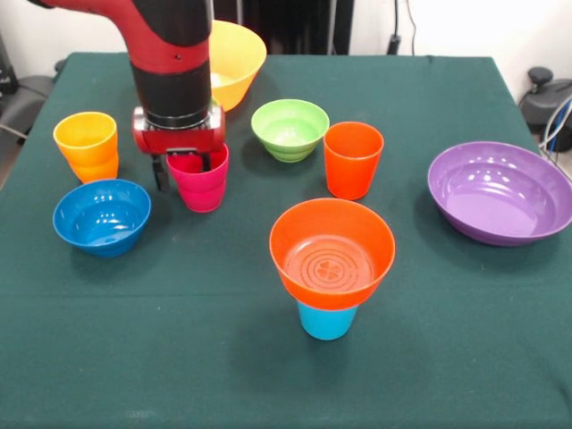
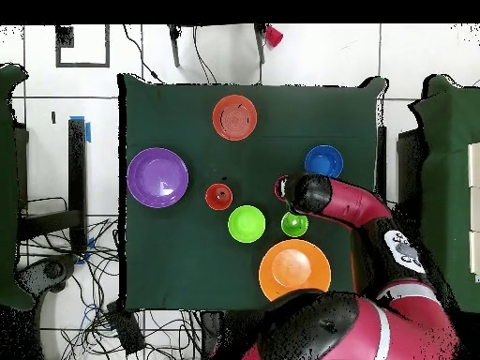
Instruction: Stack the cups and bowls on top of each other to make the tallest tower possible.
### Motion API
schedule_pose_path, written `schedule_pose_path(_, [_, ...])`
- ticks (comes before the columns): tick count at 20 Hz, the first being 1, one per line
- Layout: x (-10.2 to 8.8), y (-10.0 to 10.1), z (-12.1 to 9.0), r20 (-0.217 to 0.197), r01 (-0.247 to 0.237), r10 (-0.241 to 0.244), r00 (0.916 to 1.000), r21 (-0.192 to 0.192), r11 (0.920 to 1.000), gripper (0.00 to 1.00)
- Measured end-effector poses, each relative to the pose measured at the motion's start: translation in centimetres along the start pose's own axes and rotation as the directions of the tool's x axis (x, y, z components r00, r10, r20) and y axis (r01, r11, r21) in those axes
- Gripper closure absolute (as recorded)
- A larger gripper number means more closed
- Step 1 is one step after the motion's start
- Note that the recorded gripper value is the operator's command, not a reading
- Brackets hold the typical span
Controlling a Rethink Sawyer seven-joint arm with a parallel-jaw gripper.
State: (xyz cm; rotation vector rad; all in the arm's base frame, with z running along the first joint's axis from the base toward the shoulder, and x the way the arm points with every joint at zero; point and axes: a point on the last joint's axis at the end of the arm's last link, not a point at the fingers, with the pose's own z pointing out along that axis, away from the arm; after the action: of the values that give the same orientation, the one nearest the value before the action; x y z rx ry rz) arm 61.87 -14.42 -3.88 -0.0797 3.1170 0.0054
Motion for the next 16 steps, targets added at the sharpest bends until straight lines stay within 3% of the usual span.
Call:
schedule_pose_path(7, [0.28, 0.13, 0.66, -0.008, 0.0, 0.0, 1.0, -0.006, 1.0, 0.0])
schedule_pose_path(8, [0.26, 0.07, 0.64, -0.008, -0.001, 0.001, 1.0, -0.005, 1.0, 1.0])
schedule_pose_path(16, [-0.37, 0.04, -0.26, 0.005, 0.008, -0.008, 1.0, 0.007, 0.9999, 1.0])
